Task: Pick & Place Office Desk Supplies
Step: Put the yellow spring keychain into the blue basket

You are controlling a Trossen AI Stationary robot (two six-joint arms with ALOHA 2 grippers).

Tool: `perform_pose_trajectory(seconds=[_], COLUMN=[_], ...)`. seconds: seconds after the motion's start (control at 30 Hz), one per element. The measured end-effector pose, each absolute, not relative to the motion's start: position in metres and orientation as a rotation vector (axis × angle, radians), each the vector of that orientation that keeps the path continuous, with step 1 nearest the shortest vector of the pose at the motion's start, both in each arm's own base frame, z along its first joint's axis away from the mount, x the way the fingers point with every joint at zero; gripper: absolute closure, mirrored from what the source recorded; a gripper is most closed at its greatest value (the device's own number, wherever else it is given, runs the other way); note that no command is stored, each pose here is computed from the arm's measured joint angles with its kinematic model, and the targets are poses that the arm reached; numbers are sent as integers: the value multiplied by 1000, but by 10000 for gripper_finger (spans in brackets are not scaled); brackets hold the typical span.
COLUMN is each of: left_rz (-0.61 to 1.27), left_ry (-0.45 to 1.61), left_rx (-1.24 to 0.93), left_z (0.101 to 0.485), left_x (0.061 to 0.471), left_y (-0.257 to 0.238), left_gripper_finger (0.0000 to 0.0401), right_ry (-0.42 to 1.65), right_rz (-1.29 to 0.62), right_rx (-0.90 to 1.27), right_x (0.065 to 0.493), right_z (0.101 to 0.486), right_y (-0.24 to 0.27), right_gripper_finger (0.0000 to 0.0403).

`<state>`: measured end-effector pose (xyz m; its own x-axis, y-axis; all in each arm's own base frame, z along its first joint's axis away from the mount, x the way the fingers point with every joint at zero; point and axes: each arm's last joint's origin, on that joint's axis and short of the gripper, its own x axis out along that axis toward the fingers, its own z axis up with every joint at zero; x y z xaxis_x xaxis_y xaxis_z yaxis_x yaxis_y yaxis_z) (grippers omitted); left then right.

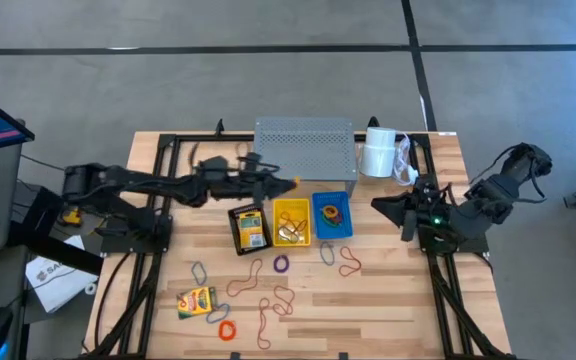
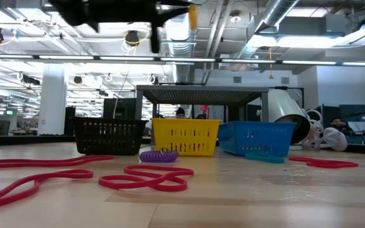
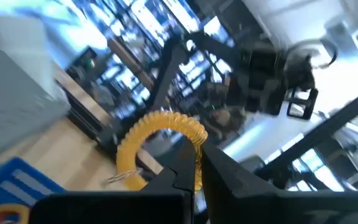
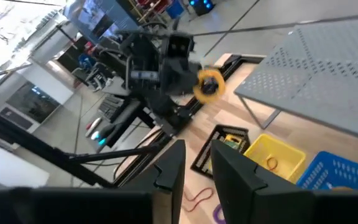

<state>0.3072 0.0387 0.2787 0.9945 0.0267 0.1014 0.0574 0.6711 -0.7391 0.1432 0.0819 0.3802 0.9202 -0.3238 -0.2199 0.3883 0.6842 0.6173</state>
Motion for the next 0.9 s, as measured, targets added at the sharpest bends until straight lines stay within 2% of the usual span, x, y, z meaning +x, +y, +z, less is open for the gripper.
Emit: perform_pose_trajectory(seconds=[0.27, 0.63, 0.8, 0.9], left_rz=[-138, -195, -285, -352], left_ry=[-61, -4, 2, 36], left_rx=[-825, -855, -841, -855], left_z=[284, 279, 287, 289], left_x=[352, 368, 365, 364], left_y=[42, 42, 39, 34], left_gripper_finger=[398, 398, 397, 398], right_ry=[202, 316, 327, 275], right_rz=[-479, -589, -471, -415], right_rx=[628, 551, 471, 428], right_x=[166, 201, 223, 238], right_z=[364, 343, 344, 348], right_y=[75, 60, 58, 56], right_gripper_finger=[340, 343, 339, 324])
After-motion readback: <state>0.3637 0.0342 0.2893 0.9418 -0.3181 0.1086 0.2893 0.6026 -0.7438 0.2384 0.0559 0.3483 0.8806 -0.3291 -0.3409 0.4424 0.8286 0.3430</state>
